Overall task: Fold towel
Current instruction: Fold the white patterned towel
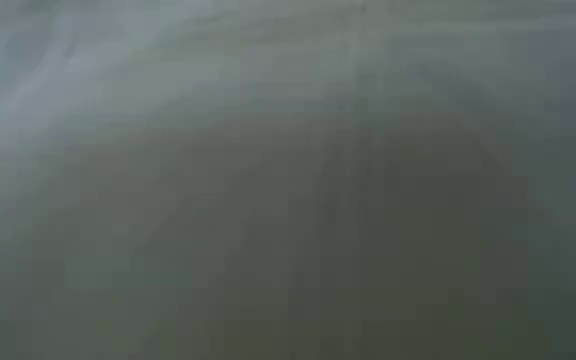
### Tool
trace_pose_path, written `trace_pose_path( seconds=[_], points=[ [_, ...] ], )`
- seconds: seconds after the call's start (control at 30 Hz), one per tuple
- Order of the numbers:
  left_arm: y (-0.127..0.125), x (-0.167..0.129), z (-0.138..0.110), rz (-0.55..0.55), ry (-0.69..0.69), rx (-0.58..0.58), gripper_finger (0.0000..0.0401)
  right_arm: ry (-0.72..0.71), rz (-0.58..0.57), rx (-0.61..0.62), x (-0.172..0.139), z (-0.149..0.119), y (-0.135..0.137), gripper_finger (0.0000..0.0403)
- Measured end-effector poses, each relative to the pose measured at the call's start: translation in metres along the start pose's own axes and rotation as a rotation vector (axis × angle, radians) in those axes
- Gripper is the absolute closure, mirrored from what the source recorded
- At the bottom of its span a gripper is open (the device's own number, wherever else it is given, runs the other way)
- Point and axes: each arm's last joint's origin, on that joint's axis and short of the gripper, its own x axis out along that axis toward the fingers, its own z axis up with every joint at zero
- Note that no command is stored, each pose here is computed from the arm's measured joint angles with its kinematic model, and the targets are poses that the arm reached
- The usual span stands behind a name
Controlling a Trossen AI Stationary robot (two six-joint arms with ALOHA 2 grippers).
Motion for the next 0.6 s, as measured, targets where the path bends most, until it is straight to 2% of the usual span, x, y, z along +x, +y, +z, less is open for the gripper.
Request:
trace_pose_path(
  seconds=[0.13, 0.23, 0.3, 0.47, 0.6],
  points=[
    [-0.008, 0.020, -0.015, -0.045, 0.015, -0.035, 0.0399, 0.005, -0.002, 0.034, 0.021, -0.018, -0.005, 0.0398],
    [-0.010, 0.030, -0.027, -0.030, 0.049, -0.040, 0.0399, 0.028, -0.018, 0.052, 0.030, -0.029, -0.009, 0.0398],
    [-0.007, 0.035, -0.032, 0.001, 0.074, -0.033, 0.0399, 0.040, -0.042, 0.052, 0.033, -0.034, -0.012, 0.0398],
    [0.008, 0.038, -0.035, 0.182, 0.100, -0.012, 0.0399, 0.041, -0.139, 0.025, 0.030, -0.032, -0.020, 0.0400],
    [0.011, 0.038, -0.036, 0.193, 0.110, -0.020, 0.0399, -0.034, -0.134, -0.009, 0.019, -0.019, -0.017, 0.0400]
  ],
)
